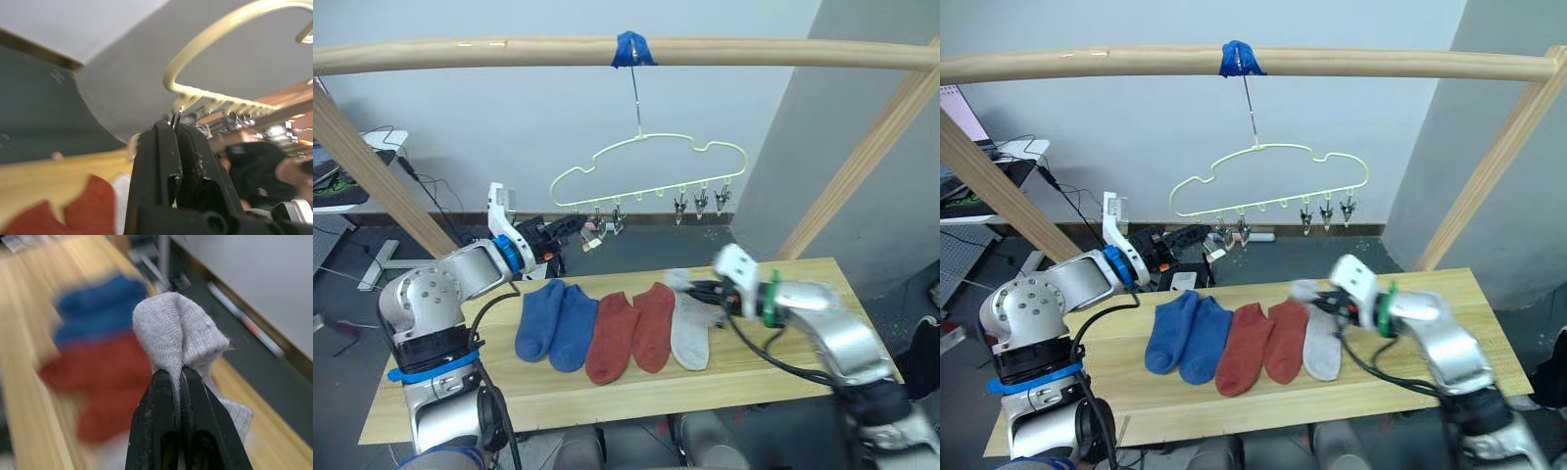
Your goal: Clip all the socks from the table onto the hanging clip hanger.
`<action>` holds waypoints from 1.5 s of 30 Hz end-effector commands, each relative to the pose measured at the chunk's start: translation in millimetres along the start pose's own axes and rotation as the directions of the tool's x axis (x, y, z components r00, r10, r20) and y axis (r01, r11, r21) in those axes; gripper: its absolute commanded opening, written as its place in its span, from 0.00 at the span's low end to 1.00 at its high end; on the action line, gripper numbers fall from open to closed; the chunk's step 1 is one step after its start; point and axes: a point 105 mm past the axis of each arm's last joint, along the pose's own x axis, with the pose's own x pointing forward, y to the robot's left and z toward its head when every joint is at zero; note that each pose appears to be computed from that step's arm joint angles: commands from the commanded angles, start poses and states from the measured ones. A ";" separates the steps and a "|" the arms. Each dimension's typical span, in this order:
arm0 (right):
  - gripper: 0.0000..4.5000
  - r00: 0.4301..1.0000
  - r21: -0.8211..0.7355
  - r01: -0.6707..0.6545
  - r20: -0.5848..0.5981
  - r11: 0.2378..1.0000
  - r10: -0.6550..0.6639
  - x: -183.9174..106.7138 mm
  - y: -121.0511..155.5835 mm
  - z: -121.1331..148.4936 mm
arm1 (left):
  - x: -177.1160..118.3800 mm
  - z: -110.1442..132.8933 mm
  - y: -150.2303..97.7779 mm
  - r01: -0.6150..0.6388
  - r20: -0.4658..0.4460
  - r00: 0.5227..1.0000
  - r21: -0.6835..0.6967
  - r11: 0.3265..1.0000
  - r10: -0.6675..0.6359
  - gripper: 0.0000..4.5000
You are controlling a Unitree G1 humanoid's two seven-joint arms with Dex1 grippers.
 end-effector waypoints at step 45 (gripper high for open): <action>0.00 0.985 0.008 0.001 0.171 1.000 -0.002 64.3 -16.1 61.4 | -19.5 11.2 -29.5 0.120 0.050 0.991 0.061 0.991 -0.123 0.80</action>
